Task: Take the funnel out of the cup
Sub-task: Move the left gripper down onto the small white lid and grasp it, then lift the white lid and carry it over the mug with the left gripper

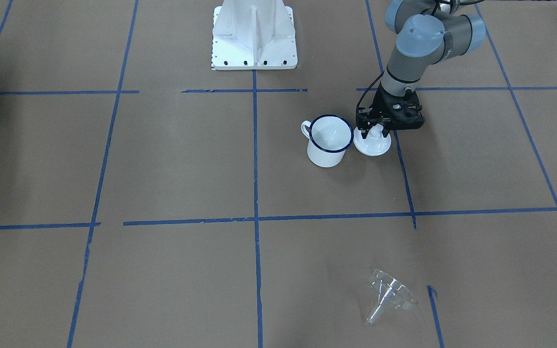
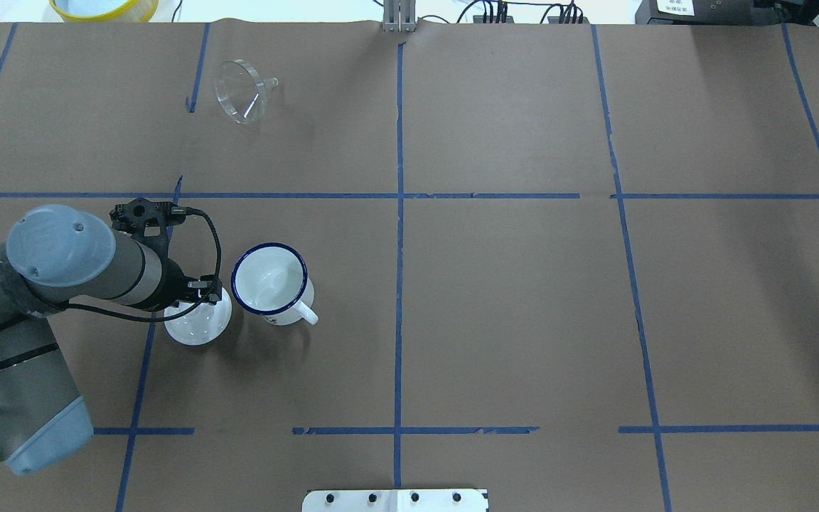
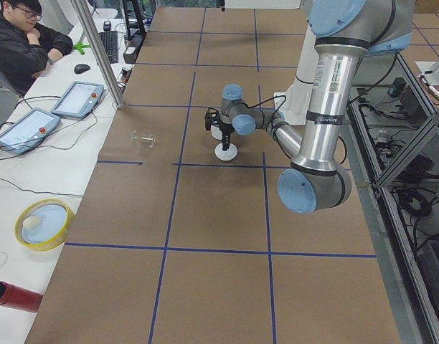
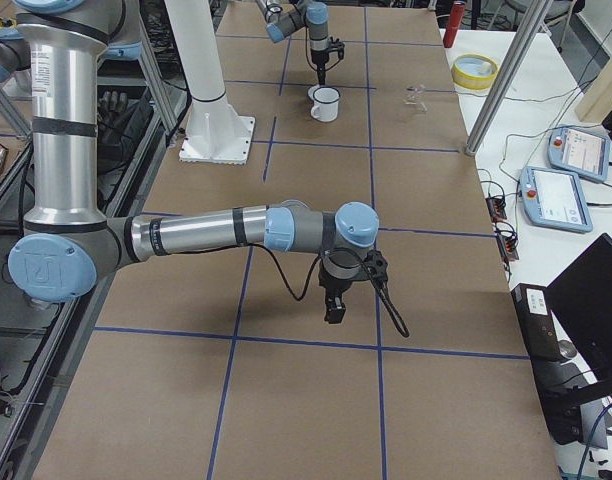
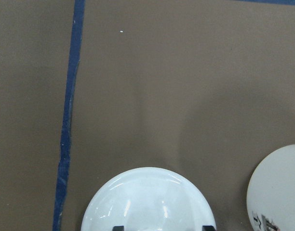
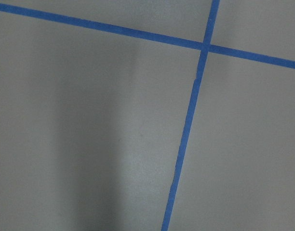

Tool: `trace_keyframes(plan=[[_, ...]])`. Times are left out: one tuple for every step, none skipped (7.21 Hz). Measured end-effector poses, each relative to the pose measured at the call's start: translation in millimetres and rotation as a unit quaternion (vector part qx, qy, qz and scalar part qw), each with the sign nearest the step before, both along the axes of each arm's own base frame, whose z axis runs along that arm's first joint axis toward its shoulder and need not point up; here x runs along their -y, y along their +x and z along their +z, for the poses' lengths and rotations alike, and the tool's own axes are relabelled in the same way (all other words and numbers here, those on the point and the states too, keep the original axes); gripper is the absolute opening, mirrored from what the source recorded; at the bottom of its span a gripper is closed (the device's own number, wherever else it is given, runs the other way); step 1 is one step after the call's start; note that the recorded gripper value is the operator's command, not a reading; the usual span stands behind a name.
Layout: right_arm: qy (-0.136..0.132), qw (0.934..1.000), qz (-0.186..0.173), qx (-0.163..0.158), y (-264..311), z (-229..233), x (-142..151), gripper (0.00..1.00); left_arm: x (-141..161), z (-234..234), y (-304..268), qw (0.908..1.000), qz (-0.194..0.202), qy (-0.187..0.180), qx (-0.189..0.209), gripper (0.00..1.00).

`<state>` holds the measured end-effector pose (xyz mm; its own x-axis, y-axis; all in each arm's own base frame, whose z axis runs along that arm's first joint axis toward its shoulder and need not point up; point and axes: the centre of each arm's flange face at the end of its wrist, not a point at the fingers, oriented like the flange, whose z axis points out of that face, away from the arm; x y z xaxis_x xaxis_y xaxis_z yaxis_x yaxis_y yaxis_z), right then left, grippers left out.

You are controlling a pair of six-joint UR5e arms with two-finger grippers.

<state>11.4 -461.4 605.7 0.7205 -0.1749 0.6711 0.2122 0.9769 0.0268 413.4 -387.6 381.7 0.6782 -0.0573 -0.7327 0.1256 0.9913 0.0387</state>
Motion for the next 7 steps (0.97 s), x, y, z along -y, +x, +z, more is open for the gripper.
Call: trace_keyframes(plan=[[0.000, 1.0000, 0.000, 0.000, 0.0, 0.0, 0.0, 1.00, -0.7, 1.8, -0.7, 1.0000, 0.000, -0.001, 0.001, 0.60], [0.000, 1.0000, 0.000, 0.000, 0.0, 0.0, 0.0, 1.00, -1.6, 4.3, -1.4, 1.0000, 0.001, -0.002, 0.003, 0.44], [0.000, 1.0000, 0.000, 0.000, 0.0, 0.0, 0.0, 1.00, -2.2, 5.9, -1.8, 1.0000, 0.001, -0.003, 0.005, 0.16], [0.000, 1.0000, 0.000, 0.000, 0.0, 0.0, 0.0, 1.00, -2.7, 6.0, -2.0, 1.0000, 0.001, -0.003, 0.005, 0.00], [0.000, 1.0000, 0.000, 0.000, 0.0, 0.0, 0.0, 1.00, -2.9, 5.7, -2.2, 1.0000, 0.001, -0.003, 0.004, 0.00], [0.000, 1.0000, 0.000, 0.000, 0.0, 0.0, 0.0, 1.00, -3.3, 5.0, -2.4, 1.0000, 0.002, -0.002, 0.004, 0.00], [0.000, 1.0000, 0.000, 0.000, 0.0, 0.0, 0.0, 1.00, -3.9, 0.0, -5.9, 1.0000, 0.001, -0.001, 0.002, 0.00]])
